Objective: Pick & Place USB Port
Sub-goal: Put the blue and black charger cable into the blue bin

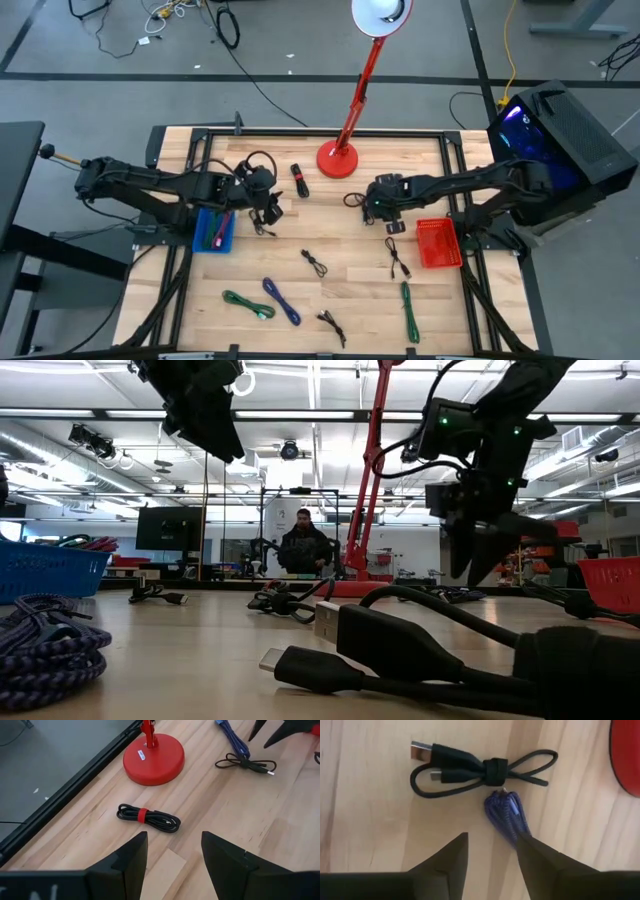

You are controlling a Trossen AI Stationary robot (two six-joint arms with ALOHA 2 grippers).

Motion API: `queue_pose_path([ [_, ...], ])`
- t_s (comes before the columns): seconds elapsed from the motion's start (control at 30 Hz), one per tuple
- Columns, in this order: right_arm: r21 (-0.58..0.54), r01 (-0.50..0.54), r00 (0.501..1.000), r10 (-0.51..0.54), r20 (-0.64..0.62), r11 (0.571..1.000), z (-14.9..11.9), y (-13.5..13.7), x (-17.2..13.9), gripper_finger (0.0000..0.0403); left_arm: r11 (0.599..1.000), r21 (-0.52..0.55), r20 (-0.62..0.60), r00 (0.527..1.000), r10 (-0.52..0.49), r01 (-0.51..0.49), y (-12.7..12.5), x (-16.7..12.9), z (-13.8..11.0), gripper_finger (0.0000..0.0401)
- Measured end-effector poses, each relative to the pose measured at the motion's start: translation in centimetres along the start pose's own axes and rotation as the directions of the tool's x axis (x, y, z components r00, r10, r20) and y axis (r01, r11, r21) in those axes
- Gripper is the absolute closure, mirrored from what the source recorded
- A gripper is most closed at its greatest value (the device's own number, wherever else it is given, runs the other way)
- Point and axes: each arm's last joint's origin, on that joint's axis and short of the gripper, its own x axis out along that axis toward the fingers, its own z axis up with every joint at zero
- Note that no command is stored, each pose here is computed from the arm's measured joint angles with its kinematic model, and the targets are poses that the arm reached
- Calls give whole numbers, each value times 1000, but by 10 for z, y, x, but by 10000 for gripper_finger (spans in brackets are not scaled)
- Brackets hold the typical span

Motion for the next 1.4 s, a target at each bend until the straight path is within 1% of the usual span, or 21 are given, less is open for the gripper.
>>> queue_pose_path([
  [0.17, 4, 11, 1000, -11, 29, 1000, 5, -1, 5, 217, 1000, 2, 1, 1000, 2, -2, 0, 0, 0, 208],
  [0.27, 3, -4, 999, 4, 33, 1000, 6, 0, 8, 213, 1000, 2, 0, 1000, 2, -2, 0, 0, 0, 208],
  [0.63, 5, 2, 1000, -2, 28, 1000, 13, 2, 29, 216, 1000, 0, 1, 1000, 1, -1, 0, 1, -1, 208],
  [0.7, 3, 1, 1000, -1, 19, 1000, 13, 2, 33, 230, 1000, 3, -7, 1000, 4, -4, 0, 2, -3, 208],
  [0.77, 4, -8, 1000, 8, 10, 1000, 13, 2, 36, 256, 1000, -1, -11, 1000, 6, -6, 0, 3, -5, 208],
  [0.83, 11, -23, 1000, 23, 7, 1000, 11, 1, 37, 299, 1000, 4, -17, 1000, 9, -9, 0, 4, -7, 208],
  [0.9, 20, -29, 1000, 29, 2, 999, 10, 0, 37, 358, 1000, 0, -14, 1000, 7, -7, 0, 5, -8, 208],
  [0.93, 29, -20, 1000, 21, -1, 999, 9, -2, 36, 377, 1000, 1, -13, 1000, 7, -7, 0, 5, -8, 208],
  [0.97, 46, -4, 1000, 5, -9, 999, 9, -4, 37, 385, 1000, 0, -13, 1000, 7, -7, 0, 6, -9, 208],
  [1.03, 78, 30, 999, -27, -29, 996, 7, -6, 37, 385, 1000, -1, -11, 1000, 6, -6, 0, 6, -9, 208],
  [1.1, 69, 63, 995, -58, -77, 996, 5, -8, 36, 393, 1000, -3, -9, 1000, 4, -5, 0, 6, -9, 208],
  [1.2, 59, 59, 983, -48, -175, 997, 2, -13, 31, 396, 1000, -5, -7, 1000, 3, -4, 0, 6, -9, 208],
  [1.23, 60, 59, 982, -47, -185, 996, 5, -16, 27, 396, 1000, -6, -6, 1000, 3, -3, 0, 6, -8, 208],
  [1.3, 65, 74, 986, -63, -157, 995, 17, -24, 17, 398, 1000, -11, 1, 1000, -1, 1, -1, 6, -8, 208],
  [1.4, 51, 76, 986, -67, -155, 996, 30, -34, 0, 398, 1000, -13, 5, 1000, -3, 3, -1, 6, -7, 208],
])
